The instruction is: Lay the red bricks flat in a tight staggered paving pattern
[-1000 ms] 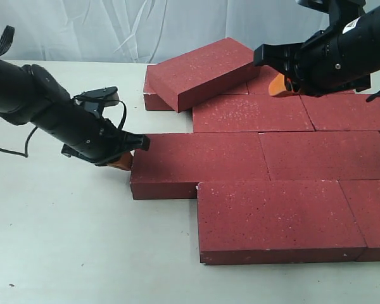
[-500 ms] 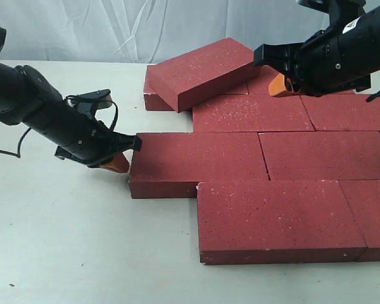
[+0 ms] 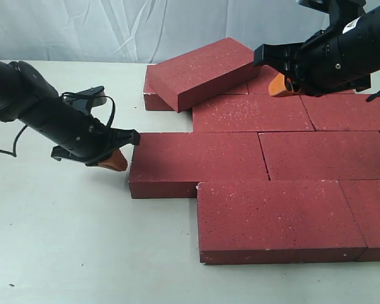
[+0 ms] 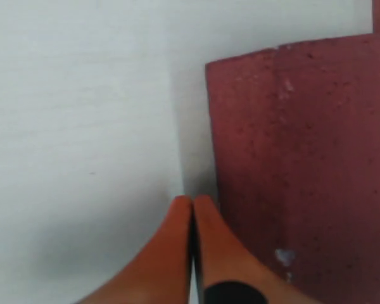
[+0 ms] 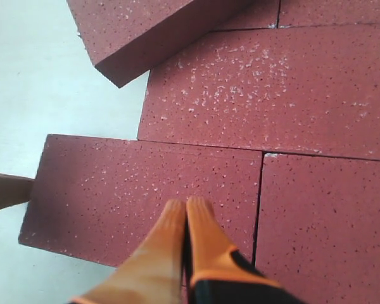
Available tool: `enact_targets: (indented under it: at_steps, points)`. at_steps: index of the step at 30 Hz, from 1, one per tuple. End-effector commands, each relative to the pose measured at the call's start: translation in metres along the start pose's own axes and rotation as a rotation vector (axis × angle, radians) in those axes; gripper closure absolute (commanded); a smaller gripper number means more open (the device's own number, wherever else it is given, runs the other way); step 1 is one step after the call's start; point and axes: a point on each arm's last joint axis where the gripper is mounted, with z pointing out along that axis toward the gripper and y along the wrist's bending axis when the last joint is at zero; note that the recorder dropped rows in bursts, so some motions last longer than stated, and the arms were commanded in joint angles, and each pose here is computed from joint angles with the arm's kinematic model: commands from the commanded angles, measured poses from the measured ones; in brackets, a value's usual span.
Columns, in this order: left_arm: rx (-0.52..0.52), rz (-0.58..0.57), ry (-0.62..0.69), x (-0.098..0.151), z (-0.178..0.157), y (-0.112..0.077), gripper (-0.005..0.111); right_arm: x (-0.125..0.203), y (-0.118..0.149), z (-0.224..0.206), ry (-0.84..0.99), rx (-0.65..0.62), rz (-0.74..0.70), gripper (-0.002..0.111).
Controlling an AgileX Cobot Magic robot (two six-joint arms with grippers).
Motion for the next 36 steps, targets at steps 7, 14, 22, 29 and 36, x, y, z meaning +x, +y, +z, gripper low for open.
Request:
enact_targets:
  at_steps: [7,14,22,29,36]
  points:
    - [0.019,0.025,0.008,0.004,0.002,-0.014,0.107,-0.001,-0.002,0.0,-0.01,0.006,-0.004,0.109]
    - [-0.011,0.035,-0.005,0.0,-0.001,-0.004,0.107,-0.001,-0.002,0.0,-0.01,0.006,-0.004,0.109]
    - [0.065,-0.015,0.023,0.004,0.001,-0.016,0.107,-0.001,-0.002,0.0,-0.01,0.006,-0.004,0.109]
    - [0.075,-0.023,0.031,0.005,0.001,-0.017,0.107,-0.001,-0.002,0.0,-0.01,0.006,-0.004,0.109]
    - [0.053,-0.008,0.031,0.003,-0.002,-0.01,0.107,-0.001,-0.002,0.0,-0.01,0.006,-0.004,0.109]
